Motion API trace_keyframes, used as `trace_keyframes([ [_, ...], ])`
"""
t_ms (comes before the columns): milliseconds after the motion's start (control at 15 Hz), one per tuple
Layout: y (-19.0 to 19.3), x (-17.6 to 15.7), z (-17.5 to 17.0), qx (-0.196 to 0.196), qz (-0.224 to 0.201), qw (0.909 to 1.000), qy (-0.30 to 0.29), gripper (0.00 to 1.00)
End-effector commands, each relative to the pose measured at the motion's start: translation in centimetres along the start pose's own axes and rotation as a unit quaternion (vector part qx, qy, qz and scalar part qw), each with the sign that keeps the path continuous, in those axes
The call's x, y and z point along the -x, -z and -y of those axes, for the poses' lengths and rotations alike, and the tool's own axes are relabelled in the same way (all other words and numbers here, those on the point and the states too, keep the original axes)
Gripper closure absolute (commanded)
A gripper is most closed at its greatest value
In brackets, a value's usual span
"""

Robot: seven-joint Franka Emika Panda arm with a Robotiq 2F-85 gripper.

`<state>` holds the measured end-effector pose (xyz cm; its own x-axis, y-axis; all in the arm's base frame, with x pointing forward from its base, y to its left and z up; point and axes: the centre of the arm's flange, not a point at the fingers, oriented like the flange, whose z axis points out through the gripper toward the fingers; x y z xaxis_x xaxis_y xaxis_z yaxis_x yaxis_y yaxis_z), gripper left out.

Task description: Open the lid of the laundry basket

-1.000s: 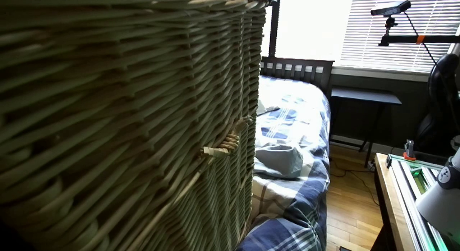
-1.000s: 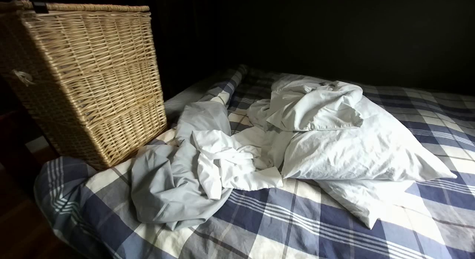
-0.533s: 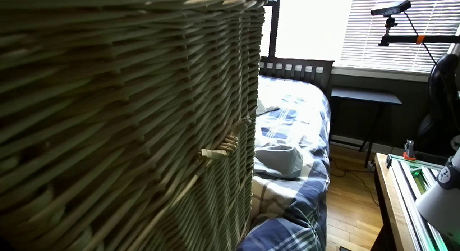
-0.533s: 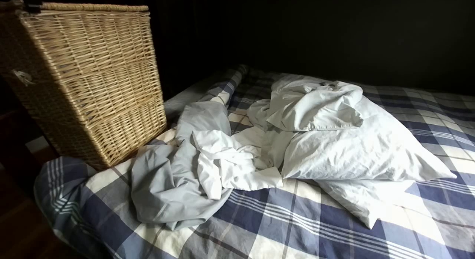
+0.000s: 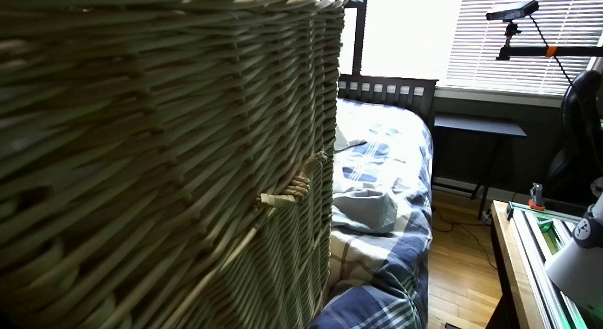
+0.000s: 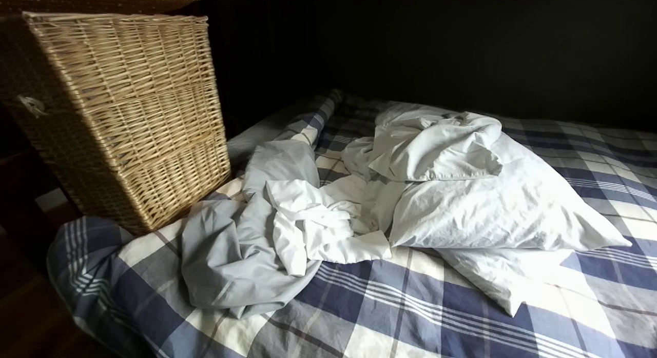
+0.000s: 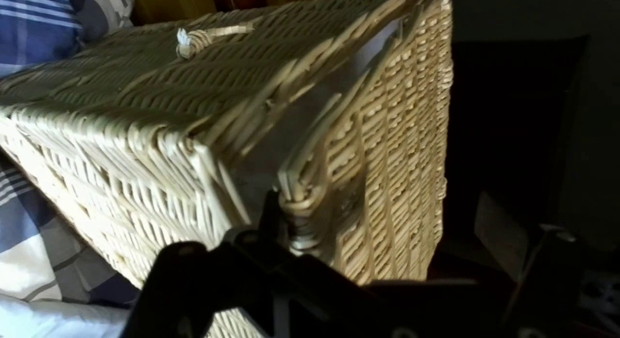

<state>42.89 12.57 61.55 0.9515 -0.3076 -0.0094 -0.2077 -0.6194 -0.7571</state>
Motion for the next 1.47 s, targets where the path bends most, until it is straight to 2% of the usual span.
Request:
trace_keyframes([
  [0,0.2,1.1,2.7,-0.035,-0.004,0.9988,0.033,0.00],
  [400,-1.5,3.3,7.7,-0.056,0.010,0.9939,0.094,0.00],
  [933,-1.3,6.3,15.5,-0.071,-0.051,0.9772,0.193,0.00],
  [1400,-2.2,9.0,20.2,-0.090,-0.036,0.9655,0.242,0.00],
])
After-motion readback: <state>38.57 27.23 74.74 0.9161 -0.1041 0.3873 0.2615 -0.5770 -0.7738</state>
